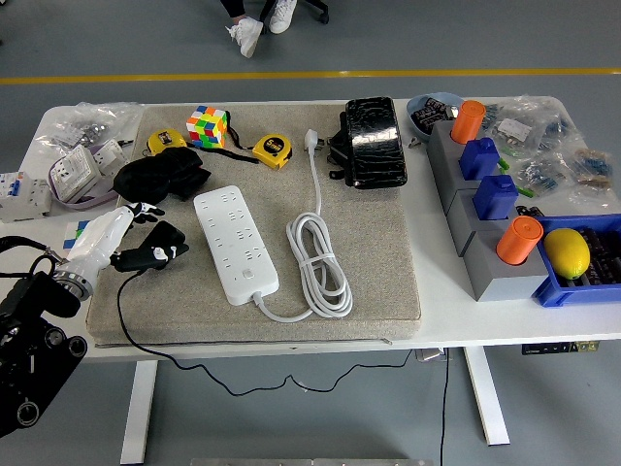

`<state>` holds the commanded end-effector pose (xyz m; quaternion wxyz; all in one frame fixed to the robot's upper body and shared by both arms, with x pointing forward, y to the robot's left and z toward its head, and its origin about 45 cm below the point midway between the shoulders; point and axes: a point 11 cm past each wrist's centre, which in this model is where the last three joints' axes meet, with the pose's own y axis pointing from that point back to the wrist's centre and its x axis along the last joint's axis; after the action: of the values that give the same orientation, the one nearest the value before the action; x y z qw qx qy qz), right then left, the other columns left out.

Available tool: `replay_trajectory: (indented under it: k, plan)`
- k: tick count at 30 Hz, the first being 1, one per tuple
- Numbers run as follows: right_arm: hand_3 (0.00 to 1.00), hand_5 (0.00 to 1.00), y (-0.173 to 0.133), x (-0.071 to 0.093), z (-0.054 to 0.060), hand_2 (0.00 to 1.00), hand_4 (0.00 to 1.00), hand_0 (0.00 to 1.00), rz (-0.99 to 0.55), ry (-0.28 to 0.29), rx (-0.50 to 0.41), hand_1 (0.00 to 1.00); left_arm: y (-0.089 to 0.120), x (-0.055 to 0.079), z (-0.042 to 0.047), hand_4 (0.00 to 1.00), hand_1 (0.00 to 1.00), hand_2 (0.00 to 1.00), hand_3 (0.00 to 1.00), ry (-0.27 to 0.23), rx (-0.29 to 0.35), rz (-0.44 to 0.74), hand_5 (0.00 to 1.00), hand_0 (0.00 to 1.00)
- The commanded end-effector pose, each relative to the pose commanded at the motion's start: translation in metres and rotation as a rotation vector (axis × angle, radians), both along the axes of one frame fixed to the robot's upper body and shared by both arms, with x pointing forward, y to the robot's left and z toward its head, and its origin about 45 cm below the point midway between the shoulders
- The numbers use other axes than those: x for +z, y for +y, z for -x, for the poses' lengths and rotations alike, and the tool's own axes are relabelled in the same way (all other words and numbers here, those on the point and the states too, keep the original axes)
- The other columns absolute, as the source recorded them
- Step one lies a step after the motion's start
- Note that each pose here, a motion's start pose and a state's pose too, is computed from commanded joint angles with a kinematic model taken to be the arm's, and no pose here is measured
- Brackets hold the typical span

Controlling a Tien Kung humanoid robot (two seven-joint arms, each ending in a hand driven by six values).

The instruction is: Put the plug near the board,insert it into the board,press the button,pull the plug out

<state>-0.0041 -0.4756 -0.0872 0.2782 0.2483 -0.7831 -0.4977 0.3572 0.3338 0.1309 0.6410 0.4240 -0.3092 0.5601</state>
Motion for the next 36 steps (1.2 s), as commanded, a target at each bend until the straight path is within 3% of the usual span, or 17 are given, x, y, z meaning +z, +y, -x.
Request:
replay_trajectory:
  k: [7,8,13,14,19,20,25,26,31,32,36]
  plan:
    - [0.544,0.468,-0.0003,0.0003,-0.0007,0.665,0.920,0.566,0.001,-0.001,0.002,0.660,0.0013,-0.0032,-0.0006,0.998,0.623,0.635,0.716,0.007,0.021,-0.014,0.473,0.584]
    - [0.545,0.468,-0.0004,0.0003,-0.0011,0.665,0.920,0.566,0.001,-0.002,0.002,0.659,0.0021,-0.0034,-0.0007,0.998,0.550,0.572,0.684,0.008,0.028,-0.015,0.448,0.483]
    - [0.545,0.468,-0.0003,0.0001,-0.0005,0.665,0.920,0.566,0.001,-0.001,0.001,0.659,0.0054,-0.0030,-0.0013,0.998,0.550,0.572,0.684,0.007,0.048,-0.017,0.448,0.483]
    - [0.544,0.467,-0.0003,0.0001,-0.0004,0.665,0.920,0.565,0.001,0.000,0.000,0.659,0.0059,-0.0028,-0.0015,0.998,0.471,0.517,0.655,0.006,0.050,-0.019,0.463,0.412]
    - [0.544,0.467,-0.0005,0.0002,-0.0003,0.665,0.920,0.565,0.002,0.000,0.001,0.659,0.0081,-0.0032,-0.0020,0.998,0.471,0.517,0.655,0.009,0.062,-0.024,0.463,0.412]
    - [0.545,0.467,-0.0004,0.0003,-0.0005,0.665,0.920,0.565,0.002,0.000,0.002,0.659,0.0083,-0.0039,-0.0020,0.998,0.400,0.477,0.582,0.012,0.064,-0.025,0.426,0.357]
    - [0.545,0.467,-0.0003,0.0003,-0.0006,0.665,0.920,0.565,0.002,0.000,0.004,0.659,0.0072,-0.0060,-0.0012,0.998,0.400,0.477,0.582,0.021,0.064,-0.024,0.426,0.357]
    - [0.545,0.468,-0.0004,0.0003,-0.0009,0.665,0.920,0.565,0.002,0.000,0.005,0.660,0.0069,-0.0060,-0.0014,0.998,0.383,0.465,0.546,0.020,0.064,-0.024,0.354,0.337]
    - [0.545,0.468,-0.0006,0.0003,-0.0009,0.665,0.920,0.565,0.003,0.000,0.003,0.660,0.0058,-0.0066,-0.0019,0.998,0.383,0.465,0.546,0.023,0.063,-0.018,0.354,0.337]
    - [0.546,0.467,-0.0008,0.0004,-0.0009,0.664,0.920,0.564,0.004,0.000,0.003,0.660,0.0056,-0.0068,-0.0019,0.958,0.379,0.437,0.530,0.025,0.062,-0.019,0.218,0.319]
    - [0.546,0.467,-0.0013,0.0006,-0.0010,0.664,0.920,0.564,0.006,-0.001,0.001,0.660,0.0044,-0.0061,-0.0019,0.958,0.379,0.437,0.530,0.017,0.056,-0.017,0.218,0.319]
